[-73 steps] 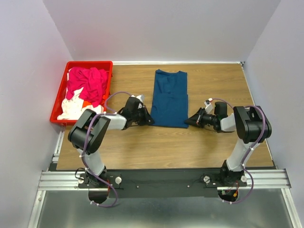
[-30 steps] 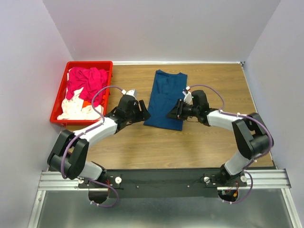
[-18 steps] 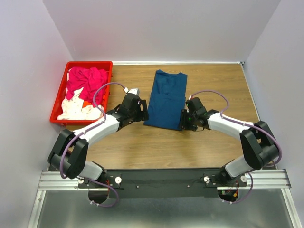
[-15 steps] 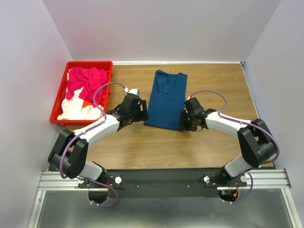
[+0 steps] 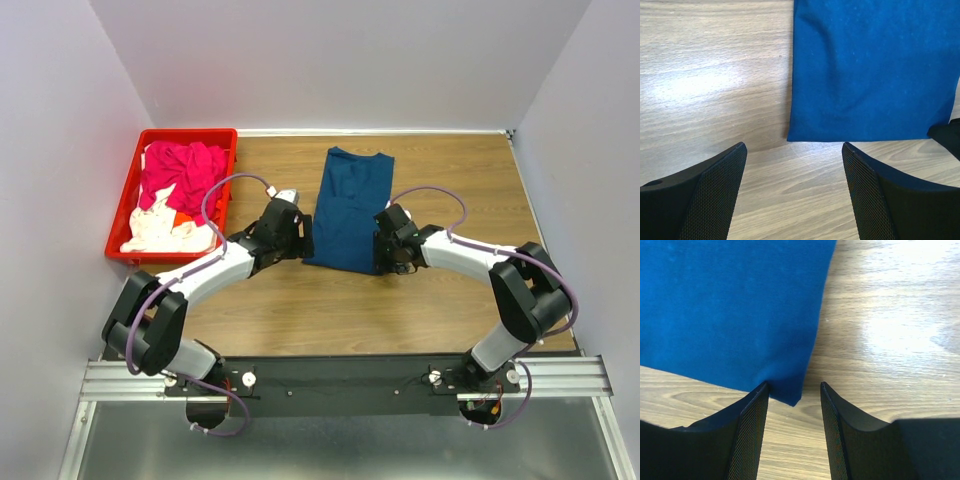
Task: Fold and stack the t-shirts
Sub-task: Fold the tshirt
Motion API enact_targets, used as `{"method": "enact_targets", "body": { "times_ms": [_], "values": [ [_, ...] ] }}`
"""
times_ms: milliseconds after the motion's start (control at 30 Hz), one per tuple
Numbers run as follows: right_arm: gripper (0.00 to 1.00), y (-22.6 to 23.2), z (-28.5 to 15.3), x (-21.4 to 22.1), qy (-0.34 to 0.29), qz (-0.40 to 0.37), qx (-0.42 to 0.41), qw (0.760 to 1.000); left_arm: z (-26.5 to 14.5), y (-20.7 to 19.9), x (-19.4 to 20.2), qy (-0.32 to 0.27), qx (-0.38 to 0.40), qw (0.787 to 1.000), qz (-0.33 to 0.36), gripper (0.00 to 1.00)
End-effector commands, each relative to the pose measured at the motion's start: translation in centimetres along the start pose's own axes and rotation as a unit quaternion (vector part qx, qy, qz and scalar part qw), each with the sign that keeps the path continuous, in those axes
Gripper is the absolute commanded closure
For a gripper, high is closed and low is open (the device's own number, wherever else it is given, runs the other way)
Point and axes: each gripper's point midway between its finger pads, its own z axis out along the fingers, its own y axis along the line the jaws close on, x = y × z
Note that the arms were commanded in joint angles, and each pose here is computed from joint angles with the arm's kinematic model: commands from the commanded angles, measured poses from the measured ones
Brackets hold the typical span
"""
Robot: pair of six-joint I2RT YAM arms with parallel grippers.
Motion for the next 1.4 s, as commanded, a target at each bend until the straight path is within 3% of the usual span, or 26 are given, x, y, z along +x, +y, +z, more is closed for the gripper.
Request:
{"method": "enact_targets", "body": {
  "times_ms": [0, 333, 600, 800, 967, 1133, 1367],
  "values": [
    [0.47, -0.6, 0.3, 0.2, 0.006, -0.002, 0.028, 1.0, 0.1, 0.0, -0.5, -0.004, -0.01, 1.0, 0.01, 0.15],
    [0.52, -3.6, 2.0, 5.8, 0.098, -0.019, 0.079, 0.992, -0.2, 0.2, -0.8, -0.003, -0.029, 0.999, 0.023, 0.15],
    [0.74, -5.0, 1.2, 8.9, 0.144, -0.023, 0.088, 0.985, 0.4, 0.7, 0.2, 0.029, -0.06, 0.997, 0.048, 0.15],
    [0.98, -4.8, 0.9, 8.7, 0.141, -0.028, 0.081, 0.986, 1.7, -0.1, 2.1, 0.072, -0.069, 0.993, 0.068, 0.15],
    [0.99, -5.1, 0.9, 8.8, 0.139, -0.032, 0.086, 0.986, 2.7, -0.3, 2.7, 0.088, -0.077, 0.991, 0.068, 0.19],
    [0.99, -5.2, 0.8, 8.7, 0.135, -0.036, 0.088, 0.986, 4.0, -0.3, 2.9, 0.098, -0.088, 0.989, 0.068, 0.38],
    [0.99, -5.4, 0.7, 8.7, 0.131, -0.035, 0.091, 0.987, 4.4, 0.2, 3.8, 0.117, -0.098, 0.985, 0.077, 0.44]
  ]
}}
